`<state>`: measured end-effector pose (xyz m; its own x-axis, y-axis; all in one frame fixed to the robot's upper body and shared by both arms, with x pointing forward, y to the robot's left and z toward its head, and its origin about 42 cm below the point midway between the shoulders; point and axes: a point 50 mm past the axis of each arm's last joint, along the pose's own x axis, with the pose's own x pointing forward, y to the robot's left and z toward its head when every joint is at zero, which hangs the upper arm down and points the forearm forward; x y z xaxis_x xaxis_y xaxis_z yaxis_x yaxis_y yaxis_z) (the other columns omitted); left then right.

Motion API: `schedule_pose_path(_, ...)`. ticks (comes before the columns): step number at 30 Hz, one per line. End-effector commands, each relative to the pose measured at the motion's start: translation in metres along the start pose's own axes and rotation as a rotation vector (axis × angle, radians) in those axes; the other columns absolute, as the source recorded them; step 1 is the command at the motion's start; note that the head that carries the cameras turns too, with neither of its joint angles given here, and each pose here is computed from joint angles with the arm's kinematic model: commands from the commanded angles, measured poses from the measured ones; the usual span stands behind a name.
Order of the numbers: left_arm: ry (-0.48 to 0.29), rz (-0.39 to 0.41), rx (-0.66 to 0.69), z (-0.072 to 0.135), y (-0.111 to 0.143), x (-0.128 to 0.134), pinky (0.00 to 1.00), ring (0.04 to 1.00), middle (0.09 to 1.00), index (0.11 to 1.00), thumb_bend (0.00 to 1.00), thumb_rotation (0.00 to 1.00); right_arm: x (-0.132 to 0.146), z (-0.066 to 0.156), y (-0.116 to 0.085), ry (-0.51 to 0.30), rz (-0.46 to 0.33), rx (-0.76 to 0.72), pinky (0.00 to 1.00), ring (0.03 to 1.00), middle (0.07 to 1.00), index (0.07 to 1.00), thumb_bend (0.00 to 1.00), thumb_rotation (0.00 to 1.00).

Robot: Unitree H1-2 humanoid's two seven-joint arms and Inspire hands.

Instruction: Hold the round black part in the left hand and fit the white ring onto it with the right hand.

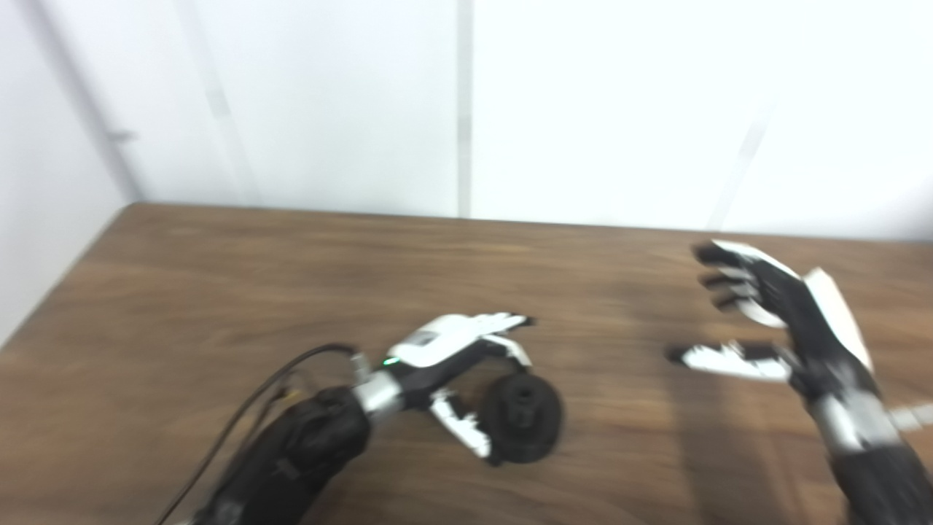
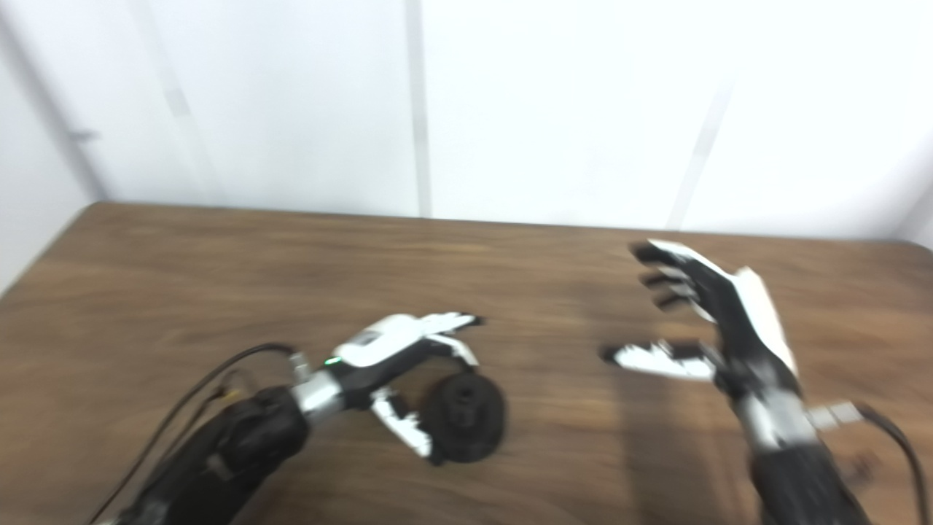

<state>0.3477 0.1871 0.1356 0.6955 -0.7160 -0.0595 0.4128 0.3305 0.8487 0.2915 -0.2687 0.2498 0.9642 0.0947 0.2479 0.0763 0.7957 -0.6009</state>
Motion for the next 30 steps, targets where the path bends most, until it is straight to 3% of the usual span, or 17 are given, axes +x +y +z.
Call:
schedule_pose_path(1,0.031,-0.063,0.042,-0.013,0.000,-0.014,1.00,1.000,0.976,0.487,0.52,0.07,0.018,0.020,-0.024,-0.087,-0.048,-0.076,0.59,0.707,0.801,0.756,0.73,0.11)
schedule_pose_path(10,0.033,-0.083,0.042,-0.030,0.002,-0.027,1.00,1.000,0.977,0.488,0.52,0.07,0.062,0.032,-0.057,-0.116,-0.062,-0.257,0.57,0.700,0.793,0.754,0.73,0.11)
schedule_pose_path(15,0.033,-0.084,0.037,-0.036,0.004,-0.035,1.00,1.000,0.970,0.488,0.52,0.07,0.081,0.031,-0.073,-0.070,-0.033,-0.367,0.59,0.711,0.789,0.750,0.71,0.07)
schedule_pose_path(26,0.026,-0.094,0.046,-0.043,0.001,-0.044,0.96,0.996,0.967,0.488,0.52,0.07,0.116,-0.005,-0.102,0.067,-0.003,-0.633,0.59,0.748,0.793,0.723,0.67,0.24)
schedule_pose_path(30,0.017,-0.094,0.050,-0.045,-0.001,-0.046,0.95,0.992,0.966,0.488,0.52,0.07,0.133,-0.021,-0.105,0.106,0.015,-0.688,0.57,0.732,0.784,0.709,0.65,0.25)
